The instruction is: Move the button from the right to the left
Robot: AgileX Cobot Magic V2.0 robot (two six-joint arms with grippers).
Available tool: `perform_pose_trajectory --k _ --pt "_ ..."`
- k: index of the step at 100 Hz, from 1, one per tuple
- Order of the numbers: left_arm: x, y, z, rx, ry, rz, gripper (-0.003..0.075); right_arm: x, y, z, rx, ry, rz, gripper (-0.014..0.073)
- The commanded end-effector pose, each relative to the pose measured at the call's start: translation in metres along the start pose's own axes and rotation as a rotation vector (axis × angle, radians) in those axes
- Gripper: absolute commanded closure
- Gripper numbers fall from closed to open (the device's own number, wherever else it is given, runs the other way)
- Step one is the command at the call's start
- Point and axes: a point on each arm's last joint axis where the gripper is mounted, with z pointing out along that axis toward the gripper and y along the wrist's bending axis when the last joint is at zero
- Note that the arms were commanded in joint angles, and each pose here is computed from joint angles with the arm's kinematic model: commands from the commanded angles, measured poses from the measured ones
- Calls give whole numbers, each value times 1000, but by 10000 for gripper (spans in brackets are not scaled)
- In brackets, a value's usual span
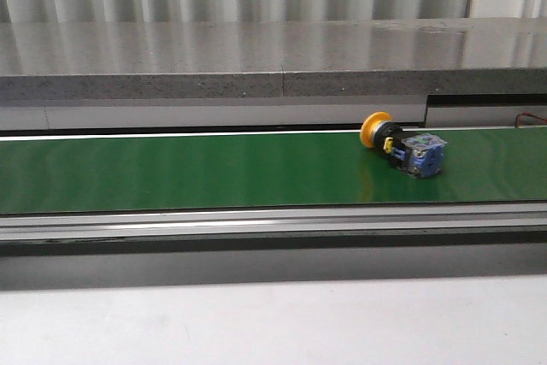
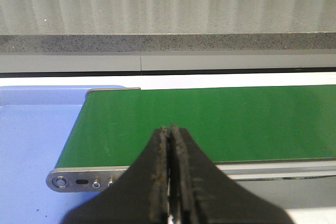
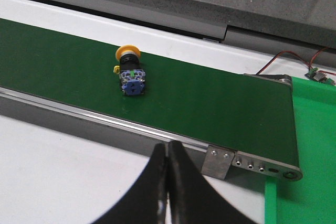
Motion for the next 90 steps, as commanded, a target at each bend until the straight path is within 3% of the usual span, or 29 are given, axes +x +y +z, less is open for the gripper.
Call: perform_pose_trajectory --k 1,39,65,83,90 --pt "4 0 1 4 -73 -5 741 -9 -1 -4 21 -107 -16 661" --pt "4 0 0 5 -80 -5 741 -9 -2 -4 24 -118 -16 661" --pt "-11 -1 -2 6 -190 20 741 -9 -2 -4 24 -118 -16 661" --pt "-35 0 -7 -3 -153 38 741 -9 -2 -4 24 -118 -16 661" --pt "-45 0 -6 -9 -74 38 741 -9 -2 -4 24 -118 -16 661"
